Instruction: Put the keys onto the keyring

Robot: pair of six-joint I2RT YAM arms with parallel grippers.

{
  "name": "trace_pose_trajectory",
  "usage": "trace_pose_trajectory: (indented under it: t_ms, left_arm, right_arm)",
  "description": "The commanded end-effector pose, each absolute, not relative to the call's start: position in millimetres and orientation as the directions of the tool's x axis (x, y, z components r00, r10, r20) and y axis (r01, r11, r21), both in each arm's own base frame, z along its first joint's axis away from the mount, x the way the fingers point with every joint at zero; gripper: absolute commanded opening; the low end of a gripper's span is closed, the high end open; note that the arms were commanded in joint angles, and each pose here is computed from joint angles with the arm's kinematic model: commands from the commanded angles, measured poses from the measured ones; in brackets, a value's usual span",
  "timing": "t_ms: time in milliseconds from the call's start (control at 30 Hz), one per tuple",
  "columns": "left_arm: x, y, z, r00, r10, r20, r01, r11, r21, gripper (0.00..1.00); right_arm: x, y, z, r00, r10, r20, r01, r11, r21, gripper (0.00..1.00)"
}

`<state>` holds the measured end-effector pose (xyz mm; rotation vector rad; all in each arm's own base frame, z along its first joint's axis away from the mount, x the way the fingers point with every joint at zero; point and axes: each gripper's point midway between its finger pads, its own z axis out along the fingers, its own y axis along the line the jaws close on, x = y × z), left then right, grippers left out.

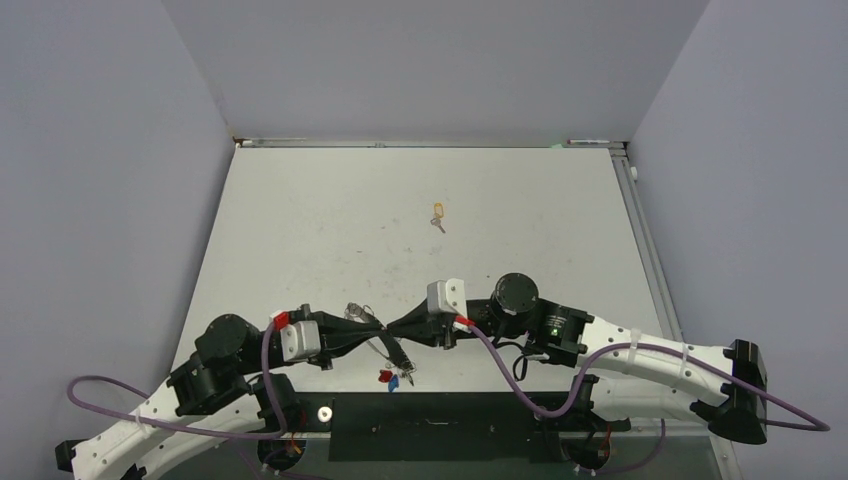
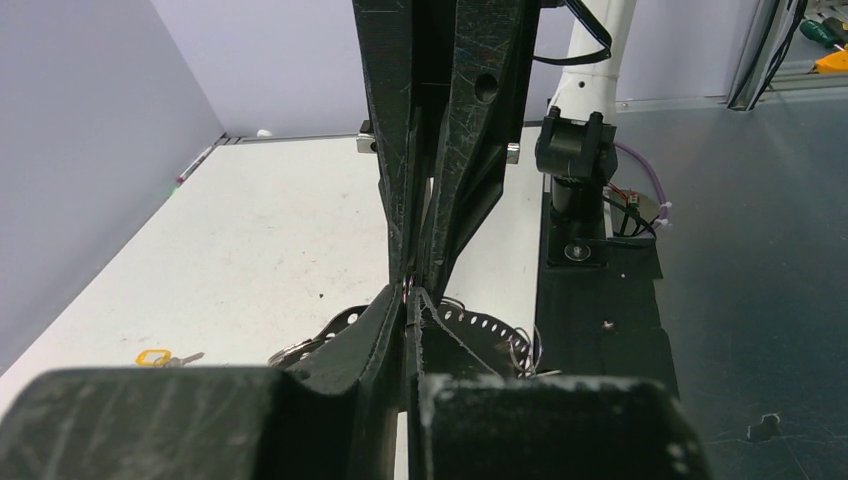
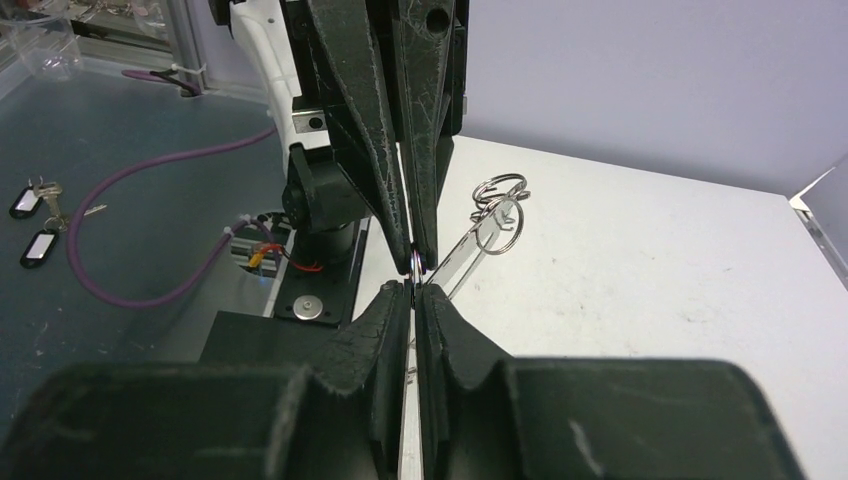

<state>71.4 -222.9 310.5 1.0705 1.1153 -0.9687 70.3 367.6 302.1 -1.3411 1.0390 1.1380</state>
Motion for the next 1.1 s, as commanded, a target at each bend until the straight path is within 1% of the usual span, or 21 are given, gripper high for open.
trace_pose_trajectory:
  t_ms: [0,67,200,333,433,533,700,767,867,1067]
  left_arm:
    - [69.1,-222.8,338.9,0.214,-0.175,-0.961,0.961,0.214,0.175,0.00]
    - [70.7,-222.3,340.0,0.214,-0.182,-0.960,0.960,0.219,0.172,0.00]
    - [72.8,-222.0,342.7,0.210,-0.199,-0.957,0.961,0.225,0.164,0.00]
    - [73.8,-221.7,340.7,0.207,-0.191,-0.960,0.960,0.226,0.163,0.00]
    - [77.2,-217.8,338.7,0.218,-0.155,-0.964,0.952,0.249,0.175,0.00]
    - [78.9,-214.0,335.9,0.220,-0.121,-0.968,0.947,0.263,0.183,0.08]
    - [80.3,-207.9,335.1,0.216,-0.087,-0.972,0.941,0.283,0.184,0.32]
    - [79.5,-204.6,336.0,0.215,-0.073,-0.974,0.940,0.287,0.186,0.38]
    - [78.1,-199.6,333.4,0.208,-0.015,-0.978,0.940,0.281,0.195,0.39]
    - [85.6,-199.0,309.1,0.127,0.184,-0.975,0.947,0.269,0.174,0.42]
  right_arm:
    - [72.4,372.4,314.5,0.186,0.071,-0.980,-0.979,-0.074,-0.191,0.07]
    - [73.5,374.0,313.7,0.184,0.069,-0.981,-0.980,-0.071,-0.188,0.05]
    - [76.4,376.4,312.2,0.181,0.069,-0.981,-0.981,-0.061,-0.185,0.05]
    - [85.7,374.2,316.7,0.193,0.096,-0.976,-0.981,0.001,-0.194,0.05]
    - [89.7,371.5,317.9,0.226,0.089,-0.970,-0.974,0.021,-0.225,0.05]
    - [93.7,370.5,318.6,0.258,0.070,-0.964,-0.966,0.034,-0.256,0.05]
    - [98.9,370.4,314.8,0.296,0.037,-0.954,-0.955,0.045,-0.294,0.05]
    - [102.3,370.3,312.1,0.309,0.016,-0.951,-0.950,0.055,-0.307,0.05]
    - [104.4,369.9,309.6,0.328,-0.016,-0.945,-0.943,0.055,-0.328,0.05]
    - [102.1,369.5,300.2,0.383,-0.131,-0.915,-0.920,0.039,-0.391,0.05]
